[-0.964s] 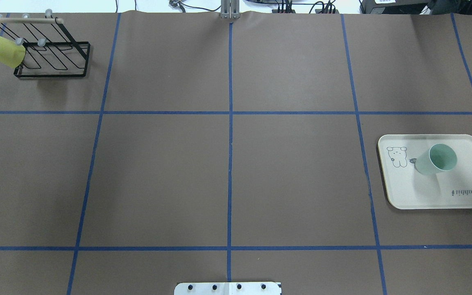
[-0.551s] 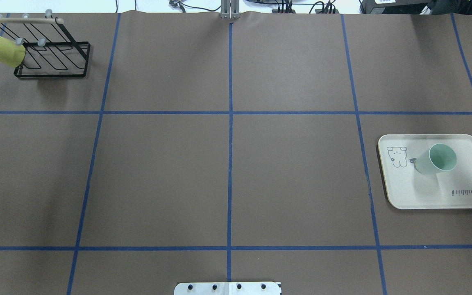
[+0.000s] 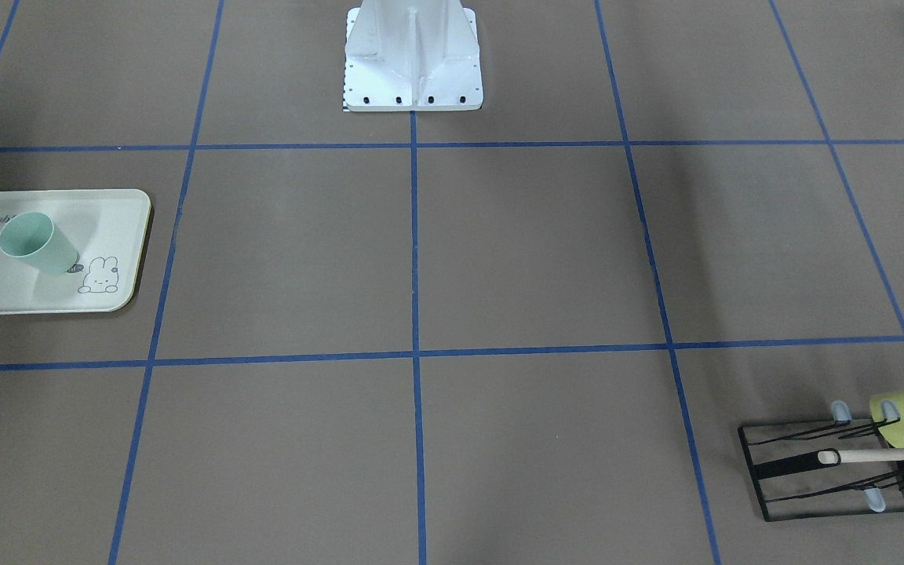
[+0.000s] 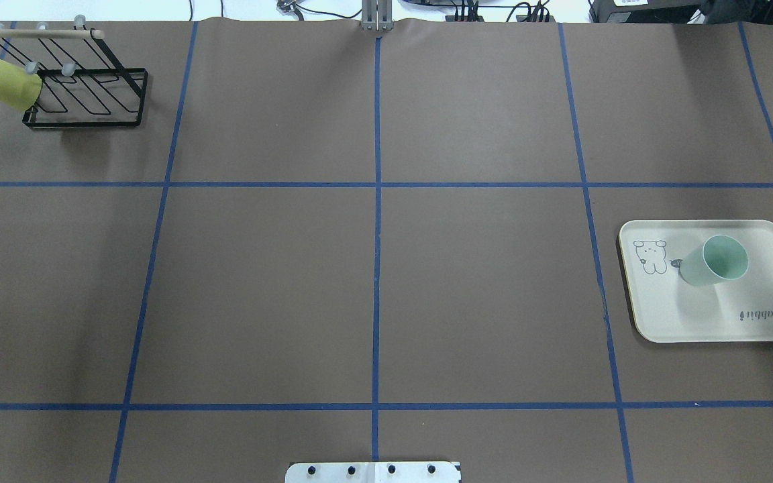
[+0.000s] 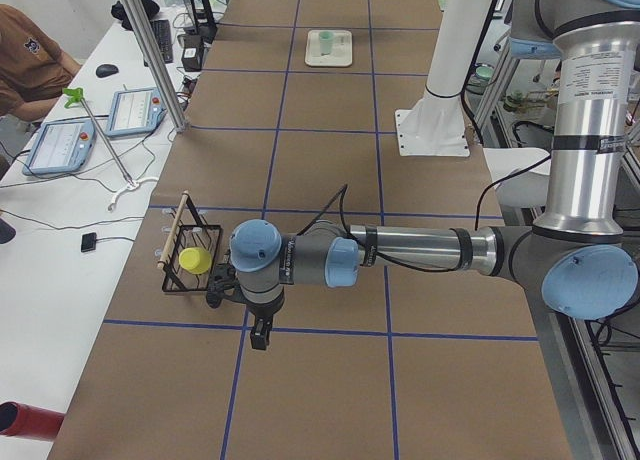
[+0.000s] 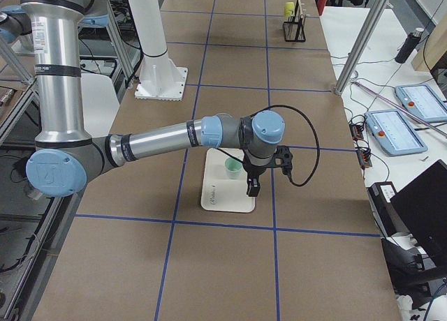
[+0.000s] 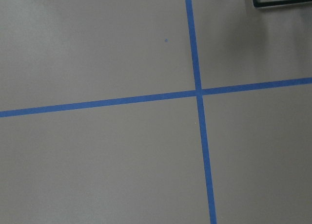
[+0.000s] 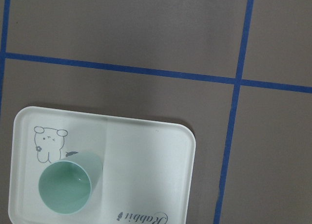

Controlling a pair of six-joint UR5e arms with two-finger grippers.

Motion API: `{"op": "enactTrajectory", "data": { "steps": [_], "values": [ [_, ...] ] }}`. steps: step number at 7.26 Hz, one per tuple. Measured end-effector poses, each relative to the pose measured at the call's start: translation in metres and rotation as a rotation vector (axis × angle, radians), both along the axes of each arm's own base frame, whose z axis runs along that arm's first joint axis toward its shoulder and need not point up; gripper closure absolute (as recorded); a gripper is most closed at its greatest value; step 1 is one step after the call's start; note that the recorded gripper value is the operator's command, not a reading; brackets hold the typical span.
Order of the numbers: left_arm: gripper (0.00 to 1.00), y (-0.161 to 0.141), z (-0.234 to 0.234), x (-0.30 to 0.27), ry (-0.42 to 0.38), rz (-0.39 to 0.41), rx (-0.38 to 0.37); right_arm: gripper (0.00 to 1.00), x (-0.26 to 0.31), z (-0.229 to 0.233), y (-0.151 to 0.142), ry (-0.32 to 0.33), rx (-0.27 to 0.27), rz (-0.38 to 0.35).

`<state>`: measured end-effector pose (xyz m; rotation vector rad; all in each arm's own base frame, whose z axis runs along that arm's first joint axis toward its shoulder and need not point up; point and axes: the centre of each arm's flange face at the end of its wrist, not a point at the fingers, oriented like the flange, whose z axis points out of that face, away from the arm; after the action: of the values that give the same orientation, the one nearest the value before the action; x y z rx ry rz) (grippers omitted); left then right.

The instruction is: Left arm grabs green cup and hands to right arm on tray

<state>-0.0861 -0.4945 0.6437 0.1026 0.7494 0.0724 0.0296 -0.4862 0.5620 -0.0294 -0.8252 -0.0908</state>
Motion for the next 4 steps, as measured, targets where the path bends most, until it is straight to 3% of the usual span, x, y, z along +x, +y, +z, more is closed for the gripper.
{"op": "enactTrajectory", "data": {
  "steps": [4],
  "values": [
    [0.00, -0.001, -0.002, 0.000, -0.001, -0.001, 0.004, 0.00, 0.033, 0.054, -0.004, -0.035, -0.013, 0.064]
  ]
}}
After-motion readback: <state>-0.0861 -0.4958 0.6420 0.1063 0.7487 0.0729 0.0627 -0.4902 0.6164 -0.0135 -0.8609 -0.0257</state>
